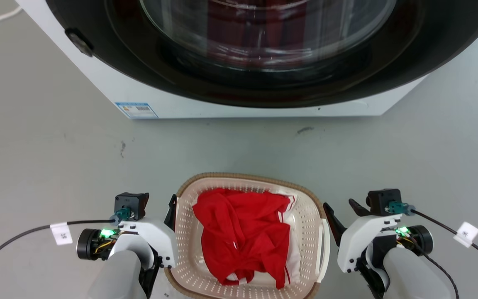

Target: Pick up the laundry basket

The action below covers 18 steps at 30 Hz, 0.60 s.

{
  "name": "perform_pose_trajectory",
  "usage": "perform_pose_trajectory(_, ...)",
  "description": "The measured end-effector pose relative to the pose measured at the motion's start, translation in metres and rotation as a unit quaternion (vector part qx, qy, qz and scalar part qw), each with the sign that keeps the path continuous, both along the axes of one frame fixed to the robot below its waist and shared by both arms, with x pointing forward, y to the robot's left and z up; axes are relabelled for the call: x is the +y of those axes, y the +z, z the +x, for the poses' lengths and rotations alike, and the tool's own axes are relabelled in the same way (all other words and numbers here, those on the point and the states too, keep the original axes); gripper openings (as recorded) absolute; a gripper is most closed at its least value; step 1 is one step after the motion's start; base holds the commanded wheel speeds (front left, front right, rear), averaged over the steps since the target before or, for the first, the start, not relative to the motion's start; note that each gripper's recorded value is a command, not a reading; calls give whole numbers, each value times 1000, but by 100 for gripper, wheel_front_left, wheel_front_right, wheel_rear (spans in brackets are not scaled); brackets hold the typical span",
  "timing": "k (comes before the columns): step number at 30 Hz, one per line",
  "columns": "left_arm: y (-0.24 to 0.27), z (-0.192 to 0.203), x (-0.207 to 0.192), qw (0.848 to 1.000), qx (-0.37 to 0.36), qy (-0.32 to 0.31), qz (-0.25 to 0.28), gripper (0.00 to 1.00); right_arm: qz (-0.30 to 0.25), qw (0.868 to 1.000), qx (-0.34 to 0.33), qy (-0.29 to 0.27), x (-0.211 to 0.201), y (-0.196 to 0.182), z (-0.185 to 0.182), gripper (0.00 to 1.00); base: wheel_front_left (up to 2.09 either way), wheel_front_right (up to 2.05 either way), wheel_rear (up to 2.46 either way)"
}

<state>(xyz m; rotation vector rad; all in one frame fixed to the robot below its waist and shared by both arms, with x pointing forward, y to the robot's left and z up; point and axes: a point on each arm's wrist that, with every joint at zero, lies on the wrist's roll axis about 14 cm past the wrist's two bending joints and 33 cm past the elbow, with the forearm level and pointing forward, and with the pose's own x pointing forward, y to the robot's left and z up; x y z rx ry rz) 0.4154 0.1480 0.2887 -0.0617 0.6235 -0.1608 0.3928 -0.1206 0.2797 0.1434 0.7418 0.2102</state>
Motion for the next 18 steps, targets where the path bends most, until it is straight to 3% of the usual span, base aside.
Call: perform_pose_trajectory(18, -87, -15, 1, 986, 165, -22, 15, 100, 12, 983, 182, 18, 11, -78, -33, 100, 0, 0, 0)
